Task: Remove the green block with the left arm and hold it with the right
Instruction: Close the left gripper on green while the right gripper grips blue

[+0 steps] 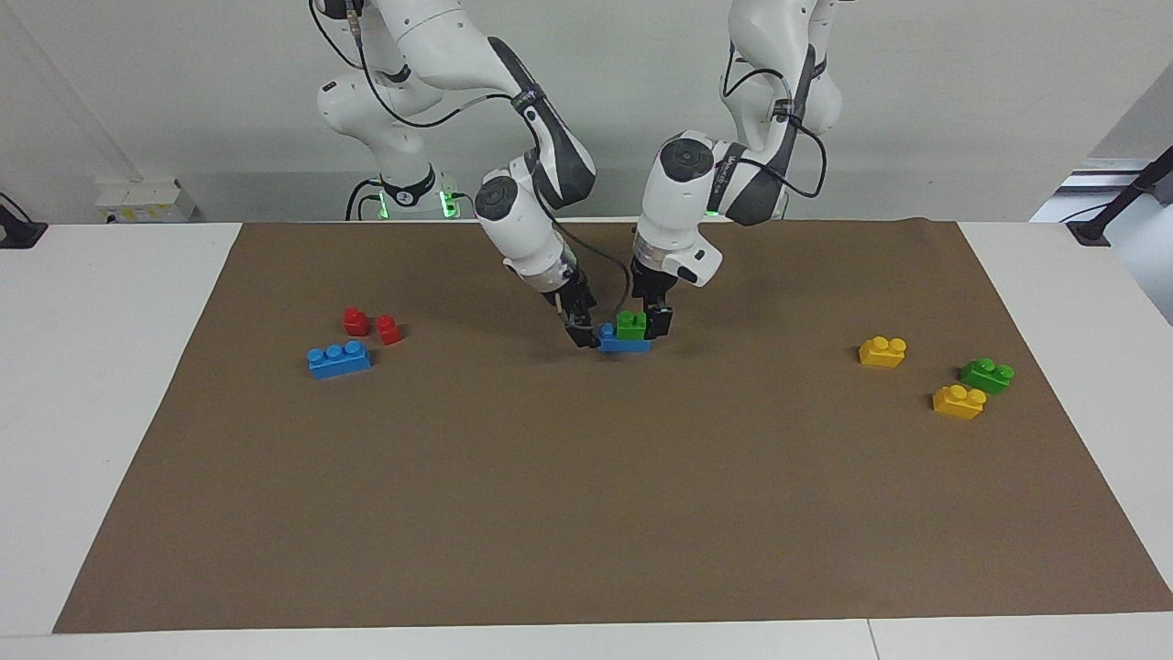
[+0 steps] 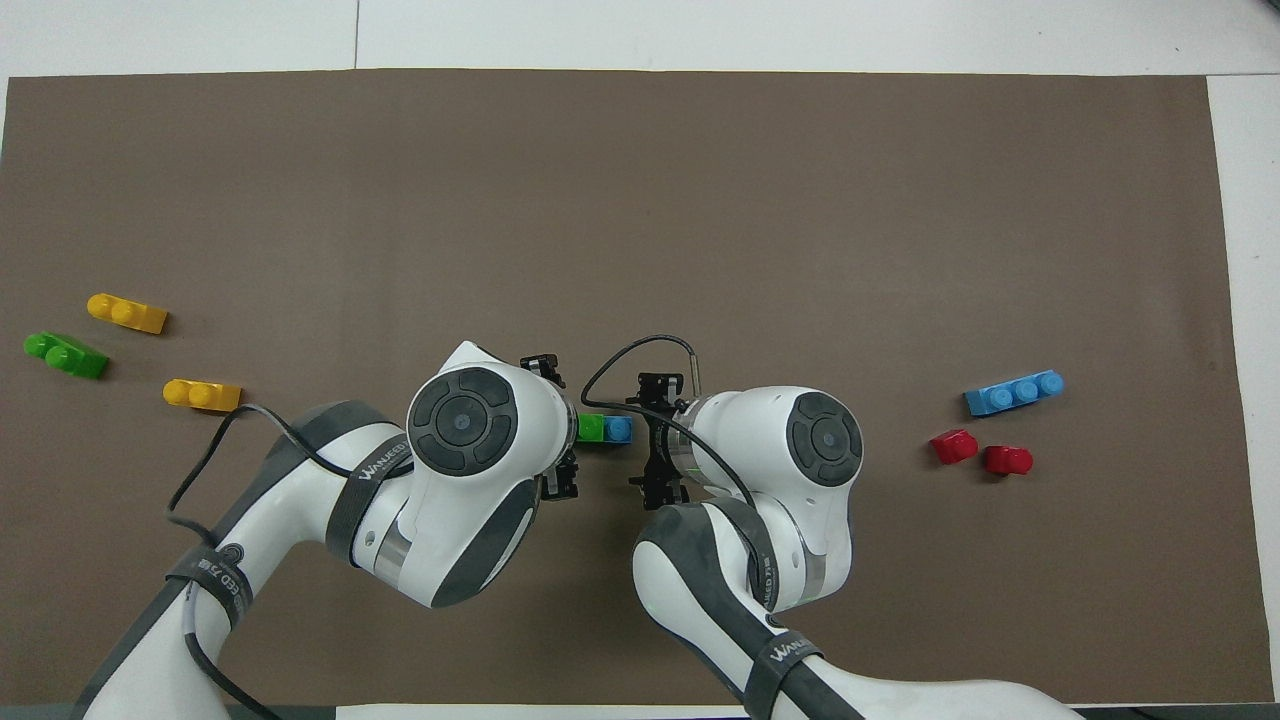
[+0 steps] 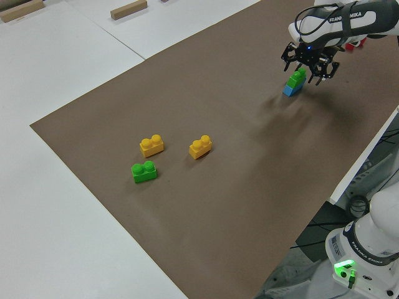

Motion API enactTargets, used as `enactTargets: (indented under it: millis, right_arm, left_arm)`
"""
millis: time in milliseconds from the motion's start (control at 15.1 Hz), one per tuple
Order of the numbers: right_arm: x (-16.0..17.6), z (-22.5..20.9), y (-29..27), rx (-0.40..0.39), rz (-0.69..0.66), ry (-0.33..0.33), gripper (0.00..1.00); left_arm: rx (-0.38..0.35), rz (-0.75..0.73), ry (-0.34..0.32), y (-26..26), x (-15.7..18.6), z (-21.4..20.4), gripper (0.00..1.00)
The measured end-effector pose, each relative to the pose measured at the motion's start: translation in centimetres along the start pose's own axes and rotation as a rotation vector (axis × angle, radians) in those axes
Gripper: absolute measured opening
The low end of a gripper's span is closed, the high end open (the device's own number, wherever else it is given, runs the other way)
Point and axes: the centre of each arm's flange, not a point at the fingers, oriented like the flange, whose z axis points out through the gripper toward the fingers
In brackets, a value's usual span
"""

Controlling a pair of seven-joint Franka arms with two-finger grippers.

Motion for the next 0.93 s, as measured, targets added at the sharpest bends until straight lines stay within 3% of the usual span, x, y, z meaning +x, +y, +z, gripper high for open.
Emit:
enactTargets:
  millis: [863, 930]
  right_arm:
    - [0.0, 1.9, 0.5, 0.020, 0.000, 0.001, 1.00]
    - [0.0, 1.9, 0.5, 0.022, 0.000, 0.002, 0.93]
  left_arm:
    - [0.008, 0.003, 0.009, -0.2, 0.0, 1.4, 1.00]
    - [0.008, 0.003, 0.009, -0.2, -0.1, 1.4, 1.00]
